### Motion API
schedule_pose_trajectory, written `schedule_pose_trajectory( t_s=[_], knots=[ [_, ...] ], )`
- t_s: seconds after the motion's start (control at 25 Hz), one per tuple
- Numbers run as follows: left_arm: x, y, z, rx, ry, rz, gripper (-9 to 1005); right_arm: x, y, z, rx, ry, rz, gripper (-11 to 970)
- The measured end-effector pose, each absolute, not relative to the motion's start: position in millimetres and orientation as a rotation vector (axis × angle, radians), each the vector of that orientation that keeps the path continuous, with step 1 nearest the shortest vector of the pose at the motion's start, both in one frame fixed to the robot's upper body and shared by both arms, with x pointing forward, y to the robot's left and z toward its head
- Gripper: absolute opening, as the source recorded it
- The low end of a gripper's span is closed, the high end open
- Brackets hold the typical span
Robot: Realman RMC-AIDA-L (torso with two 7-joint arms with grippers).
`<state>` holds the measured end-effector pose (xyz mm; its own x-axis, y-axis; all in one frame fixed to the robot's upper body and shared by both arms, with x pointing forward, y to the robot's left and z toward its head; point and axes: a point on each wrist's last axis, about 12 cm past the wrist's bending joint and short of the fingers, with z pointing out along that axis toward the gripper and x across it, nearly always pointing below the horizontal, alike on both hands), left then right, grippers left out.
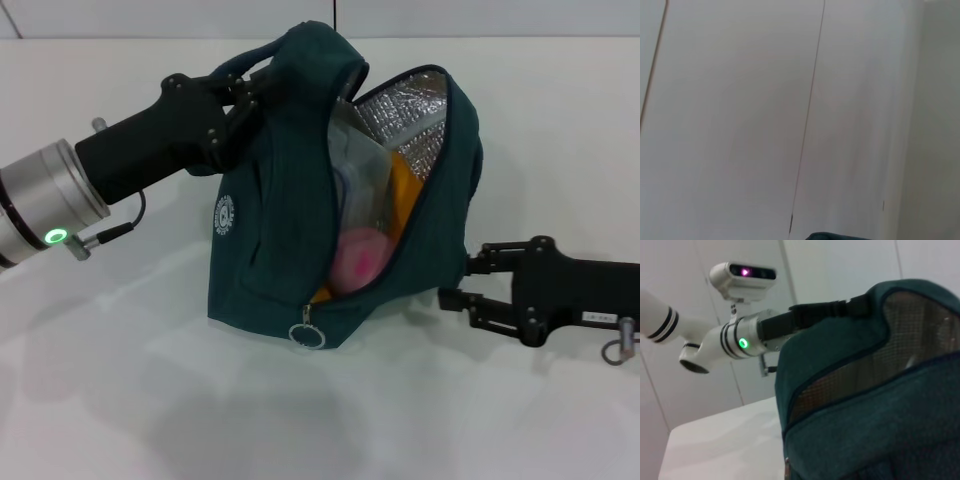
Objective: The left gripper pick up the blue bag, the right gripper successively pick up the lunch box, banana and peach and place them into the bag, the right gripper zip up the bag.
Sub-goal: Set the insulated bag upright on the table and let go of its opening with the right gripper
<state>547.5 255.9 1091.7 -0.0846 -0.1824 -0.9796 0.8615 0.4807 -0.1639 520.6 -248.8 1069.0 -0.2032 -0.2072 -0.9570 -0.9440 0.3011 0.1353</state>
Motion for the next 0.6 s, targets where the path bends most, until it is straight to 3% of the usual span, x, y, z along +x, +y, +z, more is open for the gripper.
schedule_pose_trajectory(
  t_s=[0.44, 0.6],
  knots=[
    [541.9, 259.2, 1086.9, 0.637, 1.390, -0.965, 39, 514.0, -253.7, 1066.7, -0.996, 1.509, 0.915, 222],
    [533.1, 255.9, 1079.8, 0.648, 1.358, -0.943, 39, 511.1, -262.1, 1066.4, -0.851, 1.425, 0.867, 99]
  ],
)
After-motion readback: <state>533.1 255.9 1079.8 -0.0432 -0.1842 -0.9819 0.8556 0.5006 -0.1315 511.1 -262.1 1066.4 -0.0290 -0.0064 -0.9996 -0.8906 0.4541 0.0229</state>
